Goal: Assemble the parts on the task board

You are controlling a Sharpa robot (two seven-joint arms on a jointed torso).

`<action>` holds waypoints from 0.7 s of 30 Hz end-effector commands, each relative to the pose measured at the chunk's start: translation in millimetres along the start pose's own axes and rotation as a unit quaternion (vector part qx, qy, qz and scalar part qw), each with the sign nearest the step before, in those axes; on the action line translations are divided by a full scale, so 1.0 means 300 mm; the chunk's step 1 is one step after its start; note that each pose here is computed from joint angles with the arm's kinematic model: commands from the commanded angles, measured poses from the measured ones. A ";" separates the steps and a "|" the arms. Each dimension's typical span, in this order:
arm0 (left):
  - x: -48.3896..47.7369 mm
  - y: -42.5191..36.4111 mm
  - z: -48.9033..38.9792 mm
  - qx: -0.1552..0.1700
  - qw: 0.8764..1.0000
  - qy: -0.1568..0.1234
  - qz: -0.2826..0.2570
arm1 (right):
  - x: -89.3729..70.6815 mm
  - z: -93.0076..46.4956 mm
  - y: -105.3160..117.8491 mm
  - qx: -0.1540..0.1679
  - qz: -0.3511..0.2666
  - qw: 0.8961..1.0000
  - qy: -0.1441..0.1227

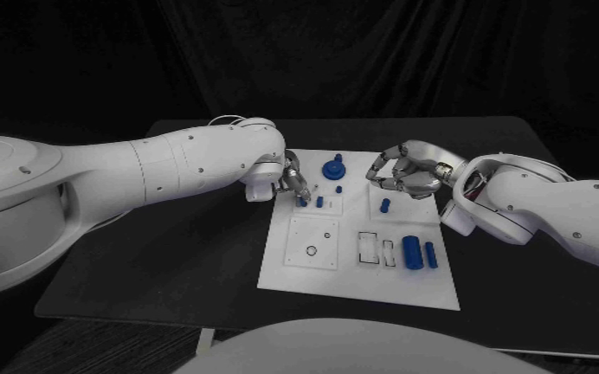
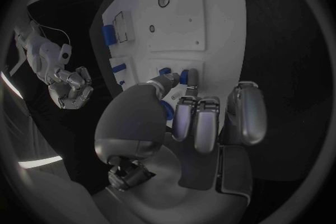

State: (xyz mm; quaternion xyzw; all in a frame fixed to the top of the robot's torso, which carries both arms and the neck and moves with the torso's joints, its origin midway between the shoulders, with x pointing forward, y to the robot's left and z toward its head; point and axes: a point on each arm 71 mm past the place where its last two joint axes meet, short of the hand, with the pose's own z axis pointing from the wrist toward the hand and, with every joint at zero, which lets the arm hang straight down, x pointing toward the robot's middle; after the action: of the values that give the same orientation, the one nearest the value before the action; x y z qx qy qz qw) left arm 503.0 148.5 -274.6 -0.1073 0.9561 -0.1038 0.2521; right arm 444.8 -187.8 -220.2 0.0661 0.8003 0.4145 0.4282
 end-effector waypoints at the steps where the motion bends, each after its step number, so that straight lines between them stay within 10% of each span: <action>1: 0.014 -0.010 0.002 0.010 1.000 0.017 0.006 | 0.007 0.000 -0.004 0.006 -0.001 1.000 0.006; 21: 0.017 -0.003 0.006 0.001 1.000 0.025 0.011 | 0.015 0.000 -0.009 0.008 0.000 1.000 0.012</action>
State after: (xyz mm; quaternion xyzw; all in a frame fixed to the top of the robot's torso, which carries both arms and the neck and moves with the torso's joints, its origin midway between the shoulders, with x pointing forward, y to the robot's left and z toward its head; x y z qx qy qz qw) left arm 501.6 148.0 -276.9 -0.0976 0.9608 -0.1006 0.2390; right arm 443.5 -187.3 -222.8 0.0658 0.8030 0.4143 0.4232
